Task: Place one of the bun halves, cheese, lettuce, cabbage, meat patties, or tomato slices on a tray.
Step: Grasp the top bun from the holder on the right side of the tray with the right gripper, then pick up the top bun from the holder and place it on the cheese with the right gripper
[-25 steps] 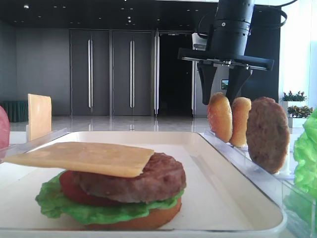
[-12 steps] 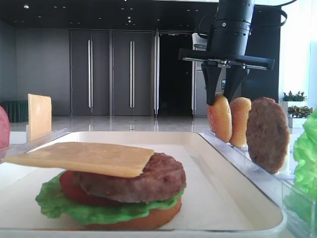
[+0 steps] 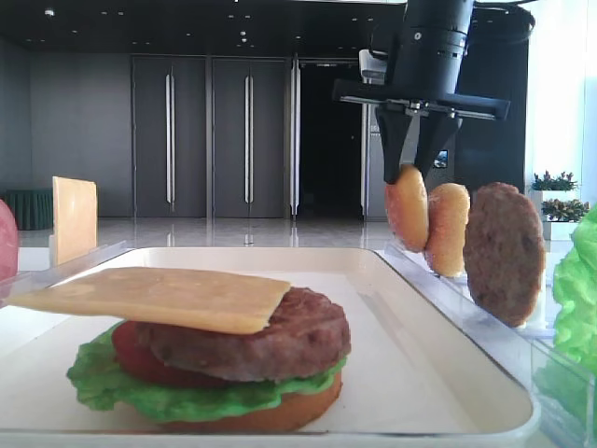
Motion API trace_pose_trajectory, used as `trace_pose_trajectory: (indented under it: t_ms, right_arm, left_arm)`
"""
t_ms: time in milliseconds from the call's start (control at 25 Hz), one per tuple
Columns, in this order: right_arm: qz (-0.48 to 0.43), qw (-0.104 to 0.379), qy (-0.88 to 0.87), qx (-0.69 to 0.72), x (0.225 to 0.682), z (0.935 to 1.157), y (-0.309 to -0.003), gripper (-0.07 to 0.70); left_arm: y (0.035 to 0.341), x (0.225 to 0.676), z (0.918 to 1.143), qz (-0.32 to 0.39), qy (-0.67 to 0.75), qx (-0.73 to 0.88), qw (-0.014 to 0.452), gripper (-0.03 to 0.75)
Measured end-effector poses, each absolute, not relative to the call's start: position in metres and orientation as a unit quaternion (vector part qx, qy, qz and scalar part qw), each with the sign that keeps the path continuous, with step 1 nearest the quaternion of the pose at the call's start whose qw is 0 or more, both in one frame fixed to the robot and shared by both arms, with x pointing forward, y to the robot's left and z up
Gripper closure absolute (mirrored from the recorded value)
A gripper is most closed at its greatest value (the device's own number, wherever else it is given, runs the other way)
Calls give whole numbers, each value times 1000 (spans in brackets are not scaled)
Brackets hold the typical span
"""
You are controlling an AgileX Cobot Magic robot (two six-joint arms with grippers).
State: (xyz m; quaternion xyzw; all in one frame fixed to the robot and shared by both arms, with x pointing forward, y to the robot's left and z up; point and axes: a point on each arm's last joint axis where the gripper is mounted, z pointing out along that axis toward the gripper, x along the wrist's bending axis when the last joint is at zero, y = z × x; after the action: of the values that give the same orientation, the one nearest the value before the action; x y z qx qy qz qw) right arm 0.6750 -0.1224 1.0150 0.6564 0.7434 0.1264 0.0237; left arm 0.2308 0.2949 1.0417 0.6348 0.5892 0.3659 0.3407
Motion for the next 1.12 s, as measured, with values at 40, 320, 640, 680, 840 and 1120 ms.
trace_pose_trajectory:
  t_ms: [40, 320, 640, 680, 840, 1120]
  right_arm:
    - [133, 29, 743, 655, 676, 1020, -122, 437]
    - [172, 51, 739, 649, 673, 1053, -124, 437]
    - [218, 46, 731, 645, 660, 1089, -124, 440]
    - [221, 41, 731, 645, 660, 1089, -123, 440]
    - [223, 41, 740, 634, 654, 1093, -117, 440]
    - [203, 69, 770, 601, 611, 1113, -118, 440]
  left_arm:
    - [295, 231, 1042, 366, 589, 635, 341, 715]
    - [295, 231, 1042, 366, 589, 635, 341, 715]
    - [295, 231, 1042, 366, 589, 635, 341, 715]
    - [295, 231, 1042, 366, 589, 635, 341, 715]
    - [295, 231, 1042, 366, 589, 635, 341, 715]
    - [295, 231, 1042, 366, 589, 635, 341, 715]
